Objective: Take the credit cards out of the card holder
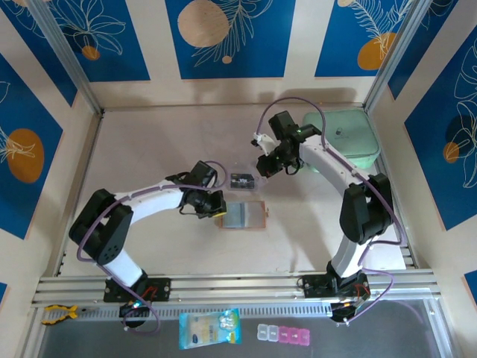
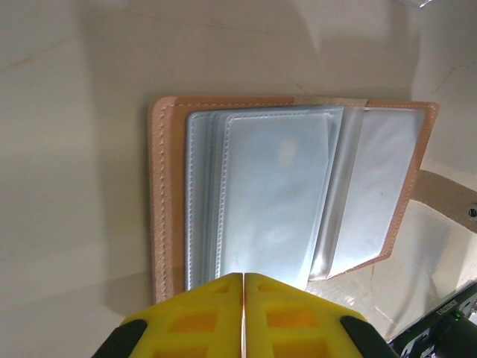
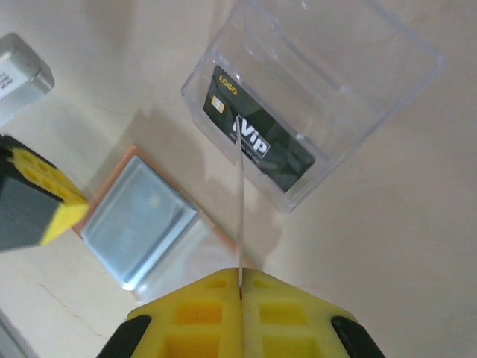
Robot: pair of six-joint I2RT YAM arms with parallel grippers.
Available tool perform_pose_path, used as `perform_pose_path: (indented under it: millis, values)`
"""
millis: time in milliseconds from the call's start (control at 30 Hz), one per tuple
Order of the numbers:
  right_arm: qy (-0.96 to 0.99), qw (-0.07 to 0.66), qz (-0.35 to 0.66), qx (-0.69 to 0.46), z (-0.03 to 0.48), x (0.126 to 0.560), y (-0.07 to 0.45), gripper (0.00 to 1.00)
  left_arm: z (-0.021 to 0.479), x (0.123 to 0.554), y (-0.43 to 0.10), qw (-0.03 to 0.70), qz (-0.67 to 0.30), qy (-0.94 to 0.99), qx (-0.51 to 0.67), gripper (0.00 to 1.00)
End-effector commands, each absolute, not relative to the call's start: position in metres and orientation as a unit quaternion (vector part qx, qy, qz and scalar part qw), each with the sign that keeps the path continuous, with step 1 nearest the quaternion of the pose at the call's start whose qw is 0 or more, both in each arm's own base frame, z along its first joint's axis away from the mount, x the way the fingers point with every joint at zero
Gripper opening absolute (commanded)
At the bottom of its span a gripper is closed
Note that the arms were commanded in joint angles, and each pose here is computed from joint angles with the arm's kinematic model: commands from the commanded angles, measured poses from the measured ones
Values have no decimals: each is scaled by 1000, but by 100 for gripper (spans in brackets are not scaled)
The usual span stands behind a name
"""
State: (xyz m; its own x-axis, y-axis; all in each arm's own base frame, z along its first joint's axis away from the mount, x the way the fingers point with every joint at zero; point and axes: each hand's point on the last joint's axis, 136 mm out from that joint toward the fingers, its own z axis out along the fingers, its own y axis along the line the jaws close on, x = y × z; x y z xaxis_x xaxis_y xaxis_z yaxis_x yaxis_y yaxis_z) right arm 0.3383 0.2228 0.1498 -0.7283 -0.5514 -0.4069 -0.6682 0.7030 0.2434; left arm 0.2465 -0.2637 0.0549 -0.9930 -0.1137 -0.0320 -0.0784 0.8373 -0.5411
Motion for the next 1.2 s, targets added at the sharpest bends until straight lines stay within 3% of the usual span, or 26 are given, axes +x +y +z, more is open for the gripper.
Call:
perform_pose_path:
  millis: [0, 267, 767, 1167]
  values:
    - [854, 159, 171, -466, 155, 334, 229, 0, 62, 249, -254, 51, -277, 958, -45, 10]
    - [797, 151, 136, -569, 157, 359, 241, 0, 71, 248, -243, 67, -265, 961, -46, 11]
    - [752, 142, 193, -614, 148, 390, 263, 0, 70, 245, -232, 66, -260, 961, -65, 10]
    - [751, 66, 213, -621, 104, 388, 260, 0, 74, 240, -220, 71, -254, 962, -73, 10]
